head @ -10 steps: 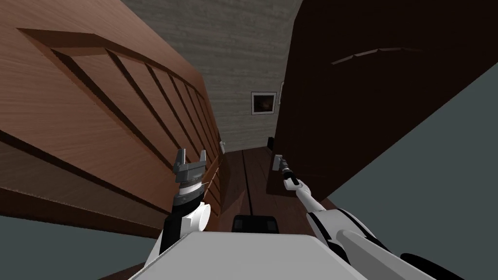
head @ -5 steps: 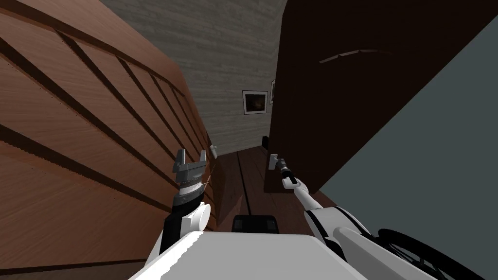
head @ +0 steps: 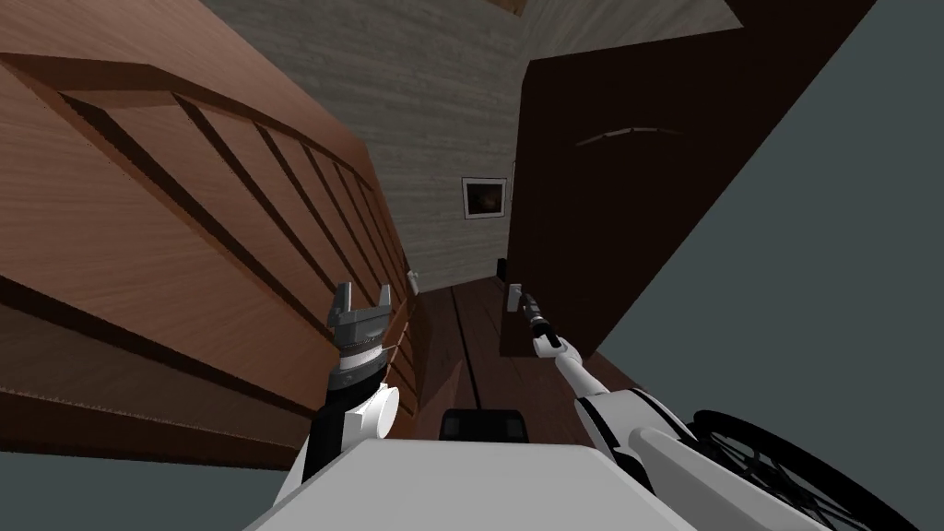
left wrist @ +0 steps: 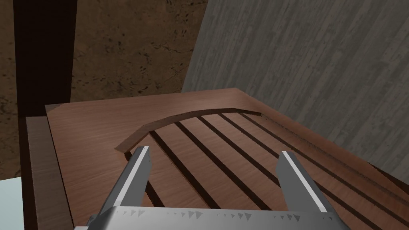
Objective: Push the door open
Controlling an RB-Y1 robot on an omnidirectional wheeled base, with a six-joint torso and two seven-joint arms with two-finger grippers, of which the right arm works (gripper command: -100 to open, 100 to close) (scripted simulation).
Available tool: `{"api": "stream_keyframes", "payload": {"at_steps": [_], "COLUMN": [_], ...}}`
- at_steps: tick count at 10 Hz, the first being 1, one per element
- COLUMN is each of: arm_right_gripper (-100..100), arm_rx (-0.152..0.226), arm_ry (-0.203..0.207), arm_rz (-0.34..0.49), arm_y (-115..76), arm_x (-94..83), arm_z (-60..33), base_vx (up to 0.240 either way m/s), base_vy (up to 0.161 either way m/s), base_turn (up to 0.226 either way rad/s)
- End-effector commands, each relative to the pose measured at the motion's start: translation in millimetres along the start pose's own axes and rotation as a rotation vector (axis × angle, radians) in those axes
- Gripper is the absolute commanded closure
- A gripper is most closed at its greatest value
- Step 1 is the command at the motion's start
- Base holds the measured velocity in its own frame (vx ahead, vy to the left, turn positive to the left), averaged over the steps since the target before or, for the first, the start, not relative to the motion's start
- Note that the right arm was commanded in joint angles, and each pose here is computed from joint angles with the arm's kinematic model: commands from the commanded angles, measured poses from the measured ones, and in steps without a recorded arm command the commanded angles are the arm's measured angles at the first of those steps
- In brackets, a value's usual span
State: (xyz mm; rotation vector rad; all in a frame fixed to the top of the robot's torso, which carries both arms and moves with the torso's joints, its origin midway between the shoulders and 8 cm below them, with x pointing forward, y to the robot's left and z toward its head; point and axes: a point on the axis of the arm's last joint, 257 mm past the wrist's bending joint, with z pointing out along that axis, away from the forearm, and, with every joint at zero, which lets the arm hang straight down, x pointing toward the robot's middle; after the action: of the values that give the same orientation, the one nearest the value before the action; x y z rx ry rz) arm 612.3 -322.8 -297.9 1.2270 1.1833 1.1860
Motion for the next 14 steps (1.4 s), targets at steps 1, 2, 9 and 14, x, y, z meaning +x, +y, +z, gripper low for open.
{"api": "stream_keyframes", "payload": {"at_steps": [1,2,9,14], "arm_right_gripper": [-100,-100,-100,100], "arm_rx": [0.0,0.0,-0.006,-0.007], "arm_ry": [0.011,0.015,0.005,0.001], "arm_rz": [-0.001,-0.002,-0.003,-0.003], "arm_y": [0.6,1.0,1.4,1.5], "arm_x": [5.7,8.2,4.5,2.4], "arm_z": [0.9,1.4,-0.1,-0.4], "base_vx": [-0.224,-0.202,0.092,0.097], "base_vy": [0.042,0.049,0.009,-0.007], "base_turn": [-0.009,-0.001,0.016,0.013]}}
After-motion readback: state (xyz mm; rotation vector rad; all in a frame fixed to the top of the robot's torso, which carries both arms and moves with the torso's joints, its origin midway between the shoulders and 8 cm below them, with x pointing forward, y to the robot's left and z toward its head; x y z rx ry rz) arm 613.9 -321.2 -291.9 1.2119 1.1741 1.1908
